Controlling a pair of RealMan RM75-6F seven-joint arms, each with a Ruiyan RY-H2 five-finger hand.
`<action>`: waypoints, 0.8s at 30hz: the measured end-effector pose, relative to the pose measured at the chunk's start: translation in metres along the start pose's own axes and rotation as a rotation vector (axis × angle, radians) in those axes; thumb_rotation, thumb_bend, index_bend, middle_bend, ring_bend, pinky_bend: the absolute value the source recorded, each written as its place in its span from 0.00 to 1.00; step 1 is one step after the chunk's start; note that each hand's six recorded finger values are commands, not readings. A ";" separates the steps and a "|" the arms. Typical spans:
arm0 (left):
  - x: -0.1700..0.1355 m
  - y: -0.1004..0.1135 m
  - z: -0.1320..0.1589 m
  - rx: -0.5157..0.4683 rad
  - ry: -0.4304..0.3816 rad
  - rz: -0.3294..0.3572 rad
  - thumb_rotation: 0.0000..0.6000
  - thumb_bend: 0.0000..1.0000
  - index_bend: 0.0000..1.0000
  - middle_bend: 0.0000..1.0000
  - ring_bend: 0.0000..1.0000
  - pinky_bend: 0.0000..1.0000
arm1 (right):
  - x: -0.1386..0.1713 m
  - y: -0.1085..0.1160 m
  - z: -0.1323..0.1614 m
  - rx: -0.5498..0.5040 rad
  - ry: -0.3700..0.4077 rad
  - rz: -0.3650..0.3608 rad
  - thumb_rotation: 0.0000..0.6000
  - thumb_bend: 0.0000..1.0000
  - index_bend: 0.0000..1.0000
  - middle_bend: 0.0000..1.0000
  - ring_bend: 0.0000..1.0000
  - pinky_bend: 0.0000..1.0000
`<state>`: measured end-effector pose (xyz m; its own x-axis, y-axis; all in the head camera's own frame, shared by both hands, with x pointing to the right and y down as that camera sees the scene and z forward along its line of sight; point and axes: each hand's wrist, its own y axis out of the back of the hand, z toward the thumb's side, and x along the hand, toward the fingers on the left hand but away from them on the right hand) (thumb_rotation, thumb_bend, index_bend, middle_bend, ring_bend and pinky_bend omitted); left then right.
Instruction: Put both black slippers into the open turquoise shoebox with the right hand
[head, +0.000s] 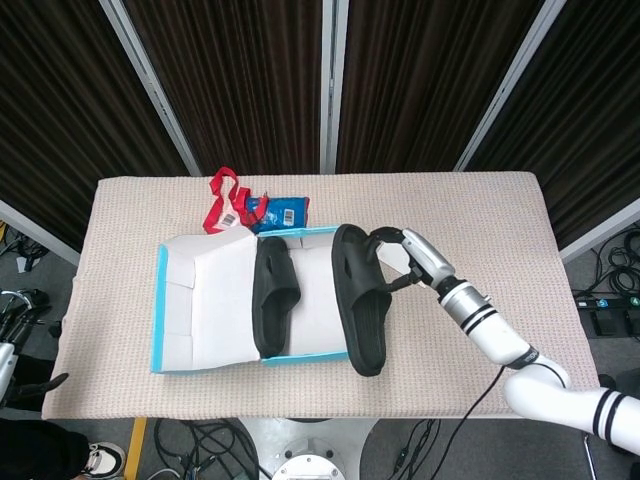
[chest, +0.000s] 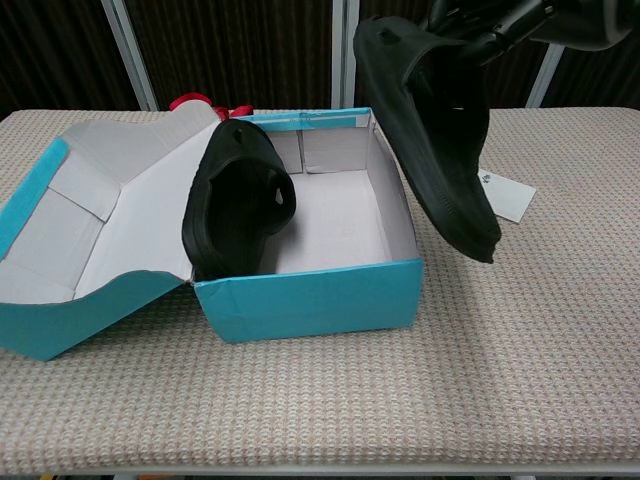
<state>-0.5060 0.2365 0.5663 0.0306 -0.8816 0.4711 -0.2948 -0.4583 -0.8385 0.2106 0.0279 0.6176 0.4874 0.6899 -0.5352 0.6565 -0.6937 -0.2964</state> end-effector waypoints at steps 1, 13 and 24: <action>0.000 0.000 -0.001 0.000 0.002 0.001 1.00 0.05 0.12 0.12 0.03 0.07 | -0.005 -0.003 -0.002 -0.008 0.008 -0.005 1.00 0.13 0.54 0.50 0.16 0.13; -0.001 0.002 -0.012 0.018 0.020 0.020 1.00 0.05 0.12 0.12 0.03 0.07 | -0.044 -0.030 -0.015 -0.160 0.059 0.002 1.00 0.10 0.54 0.50 0.16 0.14; 0.000 0.001 -0.019 0.006 0.034 0.022 1.00 0.05 0.12 0.12 0.03 0.07 | -0.070 -0.053 -0.023 -0.206 0.067 0.055 1.00 0.10 0.55 0.50 0.16 0.15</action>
<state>-0.5244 0.2383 0.5705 -0.0081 -0.8869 0.4619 -0.2889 -0.4401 -0.8502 0.1552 0.0210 0.6892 0.5583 0.6693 -0.4902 0.7282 -0.6785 -0.0971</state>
